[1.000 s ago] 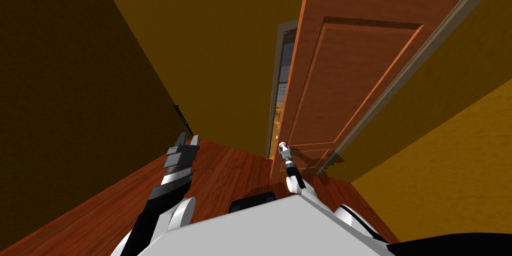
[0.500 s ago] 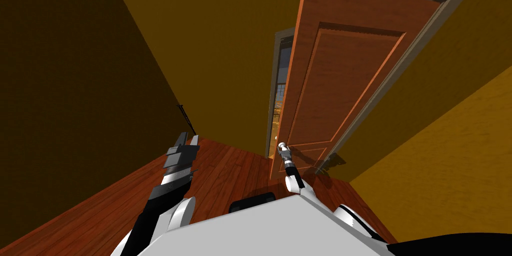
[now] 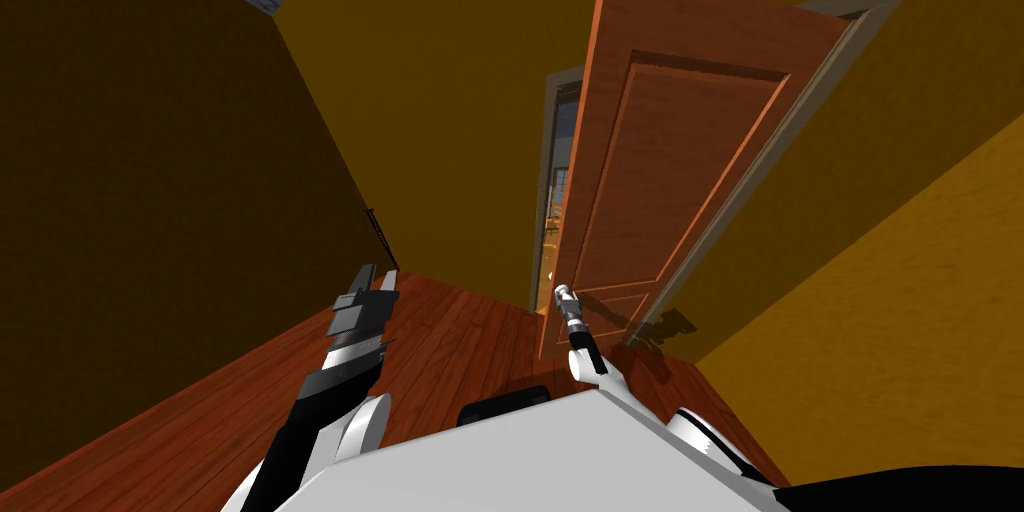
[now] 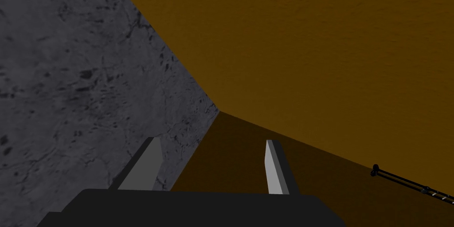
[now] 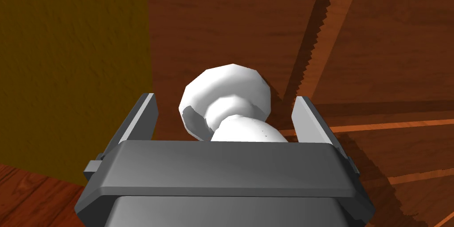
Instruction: Pull the door open
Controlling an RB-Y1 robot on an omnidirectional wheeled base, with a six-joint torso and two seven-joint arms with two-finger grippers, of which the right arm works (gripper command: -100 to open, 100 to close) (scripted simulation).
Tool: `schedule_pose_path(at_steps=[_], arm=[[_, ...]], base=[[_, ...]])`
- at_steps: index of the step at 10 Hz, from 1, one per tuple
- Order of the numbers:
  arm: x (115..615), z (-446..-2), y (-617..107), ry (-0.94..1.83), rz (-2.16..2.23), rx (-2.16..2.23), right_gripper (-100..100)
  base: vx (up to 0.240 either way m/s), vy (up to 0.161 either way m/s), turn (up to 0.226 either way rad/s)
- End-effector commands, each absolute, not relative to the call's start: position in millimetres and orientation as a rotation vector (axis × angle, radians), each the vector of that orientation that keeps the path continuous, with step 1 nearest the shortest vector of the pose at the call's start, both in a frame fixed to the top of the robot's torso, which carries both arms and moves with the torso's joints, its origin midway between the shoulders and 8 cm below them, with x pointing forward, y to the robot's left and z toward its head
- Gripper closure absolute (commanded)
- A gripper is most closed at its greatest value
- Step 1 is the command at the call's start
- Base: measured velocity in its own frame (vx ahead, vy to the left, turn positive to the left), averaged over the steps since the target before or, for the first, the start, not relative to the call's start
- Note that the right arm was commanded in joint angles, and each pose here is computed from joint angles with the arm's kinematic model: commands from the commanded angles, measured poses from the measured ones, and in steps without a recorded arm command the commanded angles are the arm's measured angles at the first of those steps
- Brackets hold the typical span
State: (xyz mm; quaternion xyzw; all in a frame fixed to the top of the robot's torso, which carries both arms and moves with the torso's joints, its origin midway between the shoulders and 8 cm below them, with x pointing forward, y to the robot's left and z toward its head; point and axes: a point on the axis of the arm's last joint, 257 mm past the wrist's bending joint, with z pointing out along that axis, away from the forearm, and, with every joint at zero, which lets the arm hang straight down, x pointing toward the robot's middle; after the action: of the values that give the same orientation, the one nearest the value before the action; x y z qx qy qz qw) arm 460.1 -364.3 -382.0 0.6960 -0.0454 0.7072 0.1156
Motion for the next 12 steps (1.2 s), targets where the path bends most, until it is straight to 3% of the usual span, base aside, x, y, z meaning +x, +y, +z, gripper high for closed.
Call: schedule_pose_path(at_steps=[1,4,12], arm=[[456,-392,-354,-0.178,2.079,2.087,-100],[461,-380,-361,-0.208,2.113,2.062,-100],[412,-389,-396,-0.257,2.106,2.015,-100]], base=[[-0.092,-0.029,0.028],[-0.071,-0.031,0.017],[0.023,0.003,0.059]])
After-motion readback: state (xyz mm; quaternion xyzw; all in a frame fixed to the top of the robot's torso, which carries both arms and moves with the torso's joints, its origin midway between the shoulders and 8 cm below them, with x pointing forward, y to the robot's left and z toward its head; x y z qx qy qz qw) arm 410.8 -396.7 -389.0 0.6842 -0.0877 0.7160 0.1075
